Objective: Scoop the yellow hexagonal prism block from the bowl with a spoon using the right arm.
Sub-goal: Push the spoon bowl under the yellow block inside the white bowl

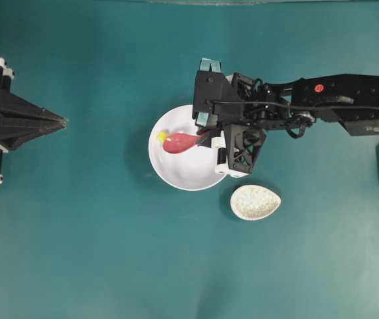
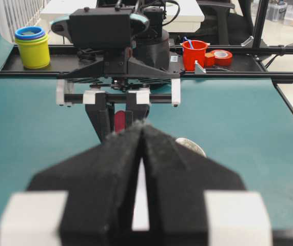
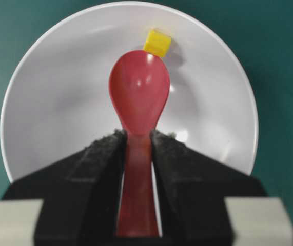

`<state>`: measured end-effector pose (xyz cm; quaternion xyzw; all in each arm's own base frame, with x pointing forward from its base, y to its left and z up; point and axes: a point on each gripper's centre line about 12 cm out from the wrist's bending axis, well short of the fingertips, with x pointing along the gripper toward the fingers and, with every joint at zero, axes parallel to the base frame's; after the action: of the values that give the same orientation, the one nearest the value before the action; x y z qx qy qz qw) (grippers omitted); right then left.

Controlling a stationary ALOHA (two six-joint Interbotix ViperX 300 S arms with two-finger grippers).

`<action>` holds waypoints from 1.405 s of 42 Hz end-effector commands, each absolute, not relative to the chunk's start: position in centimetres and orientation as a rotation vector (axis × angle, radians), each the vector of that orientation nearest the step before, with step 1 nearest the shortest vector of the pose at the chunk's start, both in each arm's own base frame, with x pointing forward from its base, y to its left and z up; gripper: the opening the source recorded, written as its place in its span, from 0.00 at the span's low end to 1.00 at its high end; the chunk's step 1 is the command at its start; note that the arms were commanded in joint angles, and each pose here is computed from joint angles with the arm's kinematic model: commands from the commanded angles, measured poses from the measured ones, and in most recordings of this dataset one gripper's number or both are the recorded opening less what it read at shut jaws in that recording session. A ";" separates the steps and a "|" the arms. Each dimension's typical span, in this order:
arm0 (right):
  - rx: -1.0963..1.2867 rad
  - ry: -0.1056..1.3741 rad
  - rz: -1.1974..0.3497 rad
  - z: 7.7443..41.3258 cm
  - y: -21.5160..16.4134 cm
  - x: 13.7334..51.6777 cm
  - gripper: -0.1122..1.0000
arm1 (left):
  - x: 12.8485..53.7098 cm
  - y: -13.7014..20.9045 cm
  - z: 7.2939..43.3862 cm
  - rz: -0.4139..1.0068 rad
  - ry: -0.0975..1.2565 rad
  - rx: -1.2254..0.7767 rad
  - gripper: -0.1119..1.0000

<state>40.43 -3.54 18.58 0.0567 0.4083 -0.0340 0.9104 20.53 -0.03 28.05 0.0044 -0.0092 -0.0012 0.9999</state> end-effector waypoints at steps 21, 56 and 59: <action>0.114 0.792 -0.070 20.1 -3.6 40.9 0.31 | 20.7 0.0 28.7 -0.003 -0.037 0.013 0.10; 0.120 0.752 -0.093 19.1 -3.9 40.5 0.31 | 20.7 0.0 28.7 -0.003 -0.035 0.015 0.10; 0.121 0.748 -0.095 18.9 -3.9 40.4 0.31 | 20.7 0.0 28.7 -0.003 -0.032 0.013 0.10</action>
<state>40.17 -3.83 17.88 0.0582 0.3847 -0.0445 0.9201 20.53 0.00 28.03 0.0052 -0.0084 -0.0005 1.0000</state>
